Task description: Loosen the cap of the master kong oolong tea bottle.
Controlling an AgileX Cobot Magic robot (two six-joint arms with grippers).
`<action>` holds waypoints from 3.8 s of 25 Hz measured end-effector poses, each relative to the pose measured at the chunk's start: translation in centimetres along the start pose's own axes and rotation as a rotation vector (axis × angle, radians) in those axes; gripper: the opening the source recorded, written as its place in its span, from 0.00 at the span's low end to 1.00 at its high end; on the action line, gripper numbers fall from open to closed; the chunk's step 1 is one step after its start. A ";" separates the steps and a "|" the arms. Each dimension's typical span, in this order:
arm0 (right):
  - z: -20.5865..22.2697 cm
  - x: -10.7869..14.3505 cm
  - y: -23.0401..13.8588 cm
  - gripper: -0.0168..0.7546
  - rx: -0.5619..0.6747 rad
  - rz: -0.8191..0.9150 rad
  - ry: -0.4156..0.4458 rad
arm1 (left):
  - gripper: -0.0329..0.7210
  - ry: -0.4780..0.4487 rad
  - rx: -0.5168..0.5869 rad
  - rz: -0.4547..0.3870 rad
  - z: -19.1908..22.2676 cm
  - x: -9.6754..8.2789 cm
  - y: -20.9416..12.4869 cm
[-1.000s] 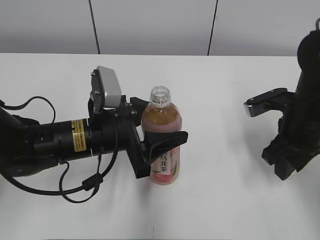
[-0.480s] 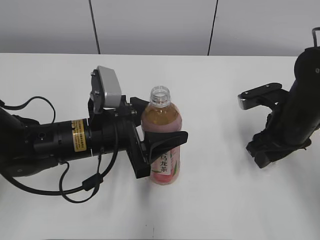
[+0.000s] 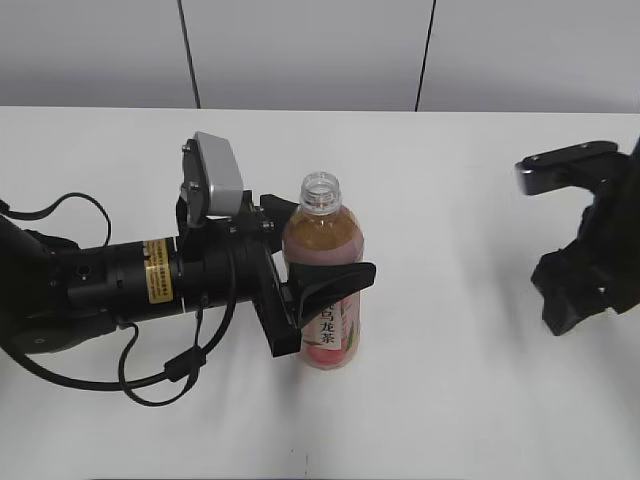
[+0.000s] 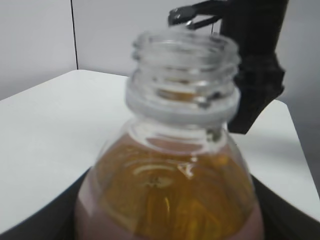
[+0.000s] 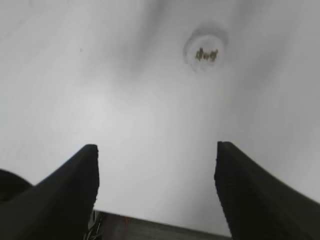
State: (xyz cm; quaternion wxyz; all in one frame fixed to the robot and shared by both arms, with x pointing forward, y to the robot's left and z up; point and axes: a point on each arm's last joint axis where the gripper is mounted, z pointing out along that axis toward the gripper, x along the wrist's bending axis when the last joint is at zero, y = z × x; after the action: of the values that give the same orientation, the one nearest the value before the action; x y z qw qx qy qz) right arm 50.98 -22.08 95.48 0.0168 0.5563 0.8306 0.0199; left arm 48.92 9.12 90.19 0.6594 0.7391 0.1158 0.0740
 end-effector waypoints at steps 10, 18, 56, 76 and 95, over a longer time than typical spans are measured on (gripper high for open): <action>-8.9 1.4 -11.6 0.73 -0.242 0.028 -0.006 | 0.65 0.000 0.001 0.000 0.0 0.0 0.0; -12.3 2.8 -21.6 0.73 -0.702 0.030 -0.022 | 0.68 0.001 0.002 0.000 0.0 0.0 0.0; -11.1 3.3 -25.6 0.69 -0.850 -0.009 -0.044 | 0.83 0.050 -0.017 -0.067 -1.9 -0.9 7.2; -11.1 3.3 -25.6 0.69 -0.850 -0.010 -0.044 | 0.83 0.066 -0.021 -0.028 -7.0 -5.4 15.8; -11.1 3.3 -25.6 0.69 -0.850 -0.010 -0.044 | 0.83 0.153 -0.004 -0.064 -8.1 -5.6 16.6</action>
State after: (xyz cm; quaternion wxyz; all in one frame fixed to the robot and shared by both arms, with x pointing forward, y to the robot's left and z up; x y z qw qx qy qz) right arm 25.52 -28.92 105.22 0.2624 0.4962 0.7507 0.3486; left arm 42.60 13.68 107.90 0.6521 0.7259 0.1893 0.1097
